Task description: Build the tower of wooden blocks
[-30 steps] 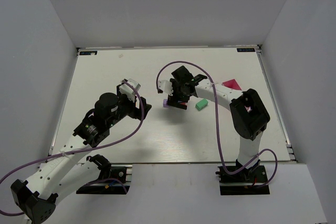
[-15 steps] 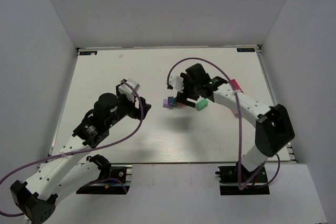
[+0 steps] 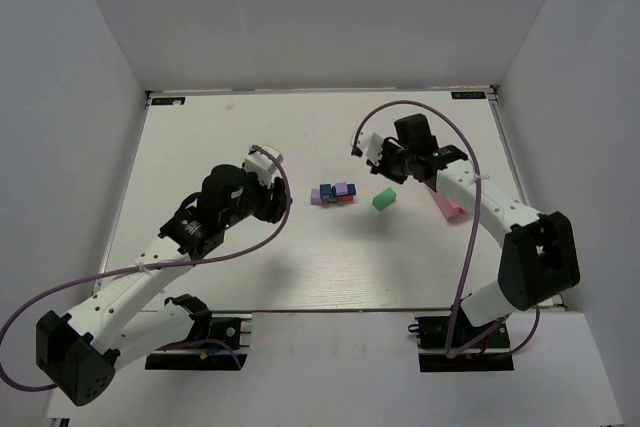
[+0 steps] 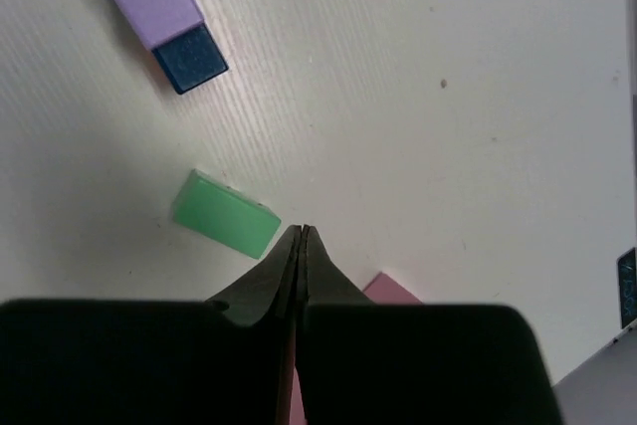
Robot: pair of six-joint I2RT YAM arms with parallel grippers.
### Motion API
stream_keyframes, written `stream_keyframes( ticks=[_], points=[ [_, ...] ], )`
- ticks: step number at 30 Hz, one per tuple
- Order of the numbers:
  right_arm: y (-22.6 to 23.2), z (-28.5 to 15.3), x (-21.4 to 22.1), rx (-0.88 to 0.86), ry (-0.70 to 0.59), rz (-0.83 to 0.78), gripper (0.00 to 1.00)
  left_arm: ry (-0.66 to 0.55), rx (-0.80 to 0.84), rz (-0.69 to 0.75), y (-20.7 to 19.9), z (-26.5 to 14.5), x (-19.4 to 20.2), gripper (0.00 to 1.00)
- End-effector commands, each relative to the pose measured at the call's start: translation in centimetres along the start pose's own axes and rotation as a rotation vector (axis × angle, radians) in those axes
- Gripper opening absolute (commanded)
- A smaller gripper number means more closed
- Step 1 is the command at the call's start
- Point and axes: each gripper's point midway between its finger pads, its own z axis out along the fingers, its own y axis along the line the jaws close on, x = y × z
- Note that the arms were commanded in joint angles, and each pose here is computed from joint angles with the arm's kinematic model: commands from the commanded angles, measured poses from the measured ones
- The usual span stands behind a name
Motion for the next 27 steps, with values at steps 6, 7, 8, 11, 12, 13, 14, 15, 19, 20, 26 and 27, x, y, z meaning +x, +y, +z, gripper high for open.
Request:
stream_keyframes(
  ticks=[6, 7, 8, 11, 12, 13, 14, 15, 19, 20, 26, 27],
  points=[
    [4.6, -0.3, 1.7, -0.308, -0.138, -0.440, 0.18, -0.022, -0.004, 0.013, 0.2, -0.4, -0.8, 0.82],
    [5.1, -0.2, 2.2, -0.314, -0.150, -0.528, 0.22, -0.031, -0.004, 0.013, 0.1, -0.6, -1.0, 0.82],
    [4.7, 0.2, 2.0, -0.285, -0.159, -0.547, 0.25, -0.031, -0.004, 0.013, 0.1, -0.6, -1.0, 0.82],
    [5.5, 0.1, 3.1, -0.371, -0.117, -0.543, 0.32, -0.040, -0.003, 0.023, 0.1, -0.8, -1.2, 0.82],
    [5.0, 0.3, 2.9, -0.392, -0.109, -0.559, 0.74, -0.040, -0.003, 0.023, 0.1, -0.8, -1.2, 0.82],
    [4.9, -0.4, 2.8, -0.436, -0.094, -0.544, 0.90, -0.031, -0.004, 0.022, 0.2, -0.7, -0.8, 0.82],
    [5.3, 0.0, 3.5, -0.490, -0.081, -0.543, 0.90, -0.030, 0.007, 0.023, 0.0, -0.7, -0.8, 0.82],
    [5.3, -0.1, 3.4, -0.532, -0.069, -0.530, 0.90, -0.030, 0.007, 0.023, 0.0, -0.7, -0.8, 0.82],
    [5.1, 1.1, 4.1, -0.510, -0.064, -0.550, 0.90, -0.039, 0.007, 0.023, 0.0, -0.9, -1.0, 0.82],
    [5.6, 0.8, 4.4, -0.490, -0.074, -0.573, 0.90, -0.039, 0.007, 0.023, 0.0, -0.9, -1.0, 0.82],
    [3.1, 1.0, 1.8, -0.352, -0.150, -0.539, 0.51, -0.039, 0.007, 0.023, 0.0, -0.9, -1.0, 0.82],
    [3.3, 0.8, 1.6, -0.362, -0.151, -0.529, 0.45, -0.039, 0.007, 0.023, 0.0, -0.9, -1.0, 0.82]
  ],
)
